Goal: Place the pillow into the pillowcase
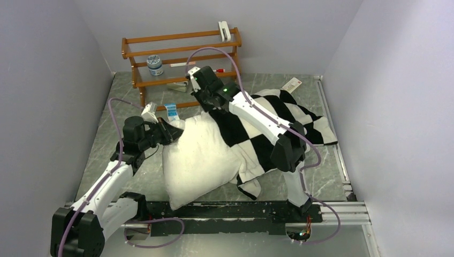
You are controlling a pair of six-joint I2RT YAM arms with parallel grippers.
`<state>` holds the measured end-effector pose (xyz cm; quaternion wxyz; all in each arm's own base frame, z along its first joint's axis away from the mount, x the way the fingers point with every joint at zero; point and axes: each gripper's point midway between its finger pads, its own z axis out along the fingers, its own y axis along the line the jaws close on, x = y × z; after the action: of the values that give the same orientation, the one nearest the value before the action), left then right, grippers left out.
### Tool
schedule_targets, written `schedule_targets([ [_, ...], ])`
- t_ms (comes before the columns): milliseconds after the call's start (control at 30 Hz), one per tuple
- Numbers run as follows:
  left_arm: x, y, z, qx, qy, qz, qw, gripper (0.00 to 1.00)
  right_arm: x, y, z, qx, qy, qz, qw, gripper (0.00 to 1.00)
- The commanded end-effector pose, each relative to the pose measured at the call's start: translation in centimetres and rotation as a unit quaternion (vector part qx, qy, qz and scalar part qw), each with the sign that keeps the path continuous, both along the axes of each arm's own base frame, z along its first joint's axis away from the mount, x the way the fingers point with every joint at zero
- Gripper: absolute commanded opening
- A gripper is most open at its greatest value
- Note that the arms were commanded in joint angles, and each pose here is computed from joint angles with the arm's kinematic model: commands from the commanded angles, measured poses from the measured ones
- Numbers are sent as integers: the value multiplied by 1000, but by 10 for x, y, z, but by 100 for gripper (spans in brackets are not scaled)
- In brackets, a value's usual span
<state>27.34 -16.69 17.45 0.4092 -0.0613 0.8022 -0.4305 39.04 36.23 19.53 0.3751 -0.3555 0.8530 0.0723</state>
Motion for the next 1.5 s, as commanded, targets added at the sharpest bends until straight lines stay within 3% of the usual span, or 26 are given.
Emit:
schedule_targets([
  [0,-7,-21,12,-34,-6,-40,999,5,-63,92,32,169,73,96,978,0],
  [100,-3,-24,15,-42,-6,-34,998,5,-78,114,50,264,86,101,955,0],
  [200,2,-27,20,-51,-9,-27,998,5,-81,121,54,309,92,89,942,0],
  [300,11,-29,23,-60,-13,-8,998,5,-91,134,70,383,107,106,911,0],
  [433,27,-20,13,-50,2,46,998,5,-74,138,87,439,87,80,891,0],
  [567,39,-7,3,-32,21,95,995,5,-45,114,75,396,39,32,917,0],
  [667,42,-3,-1,-9,33,102,994,5,-53,68,46,301,36,-12,953,19],
  [733,39,-1,-3,19,40,94,995,17,-70,36,36,255,44,-29,966,30],
  [867,21,10,-7,104,81,65,989,54,-101,-34,36,192,35,-84,977,44],
  [1067,-11,39,-9,217,115,45,968,88,-146,-105,29,159,45,-131,978,57],
  [1467,-71,68,1,254,153,53,954,91,-215,-148,3,146,133,-150,969,52],
])
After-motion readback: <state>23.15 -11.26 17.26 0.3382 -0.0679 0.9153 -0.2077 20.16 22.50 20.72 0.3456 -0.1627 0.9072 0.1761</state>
